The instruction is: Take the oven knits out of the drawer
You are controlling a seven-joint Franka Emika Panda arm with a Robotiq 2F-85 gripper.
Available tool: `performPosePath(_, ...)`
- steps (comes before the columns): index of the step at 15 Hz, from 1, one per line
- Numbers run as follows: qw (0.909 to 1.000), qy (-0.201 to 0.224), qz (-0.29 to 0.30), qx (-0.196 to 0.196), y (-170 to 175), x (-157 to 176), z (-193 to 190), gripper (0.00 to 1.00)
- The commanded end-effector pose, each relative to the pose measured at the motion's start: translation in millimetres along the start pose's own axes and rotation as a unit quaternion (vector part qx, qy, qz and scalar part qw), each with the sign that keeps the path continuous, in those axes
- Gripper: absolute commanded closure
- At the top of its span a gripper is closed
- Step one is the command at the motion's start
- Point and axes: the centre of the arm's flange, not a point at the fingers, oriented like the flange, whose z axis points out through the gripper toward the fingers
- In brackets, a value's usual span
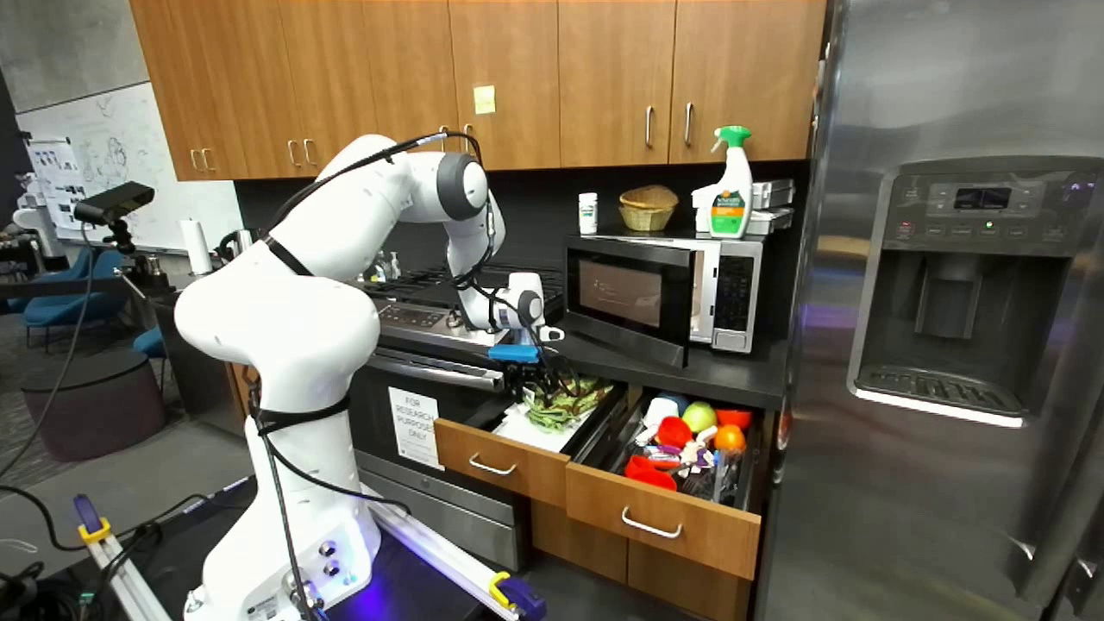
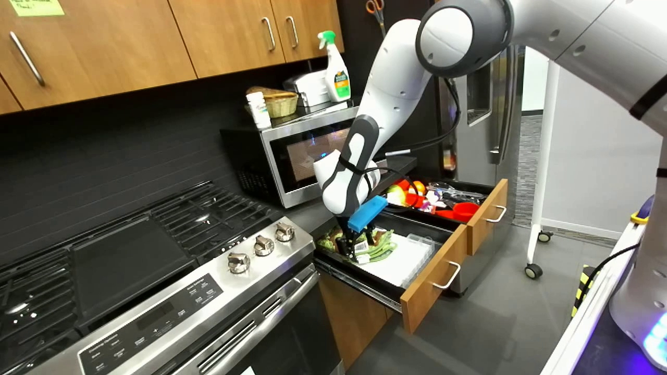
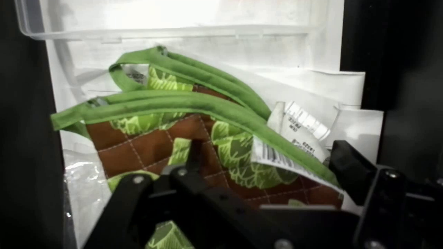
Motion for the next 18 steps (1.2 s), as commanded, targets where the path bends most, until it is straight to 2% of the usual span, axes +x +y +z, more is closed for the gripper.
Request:
performPosePath(1, 0.9999, 0.005, 0.012, -0.011, -2, 7, 2, 0.39)
performPosePath(9, 0.9995, 0.009, 0.029, -0.012, -5, 9, -5, 0.94)
performPosePath(11, 0.9993, 0.008, 0.034, -0.013, -2, 9, -8, 0.93)
performPosePath(14, 0.9989, 0.011, 0.041, -0.019, 0, 9, -18, 1.0)
performPosePath(18, 0.9989, 0.008, 0.044, -0.014, -1, 7, -30, 0.98)
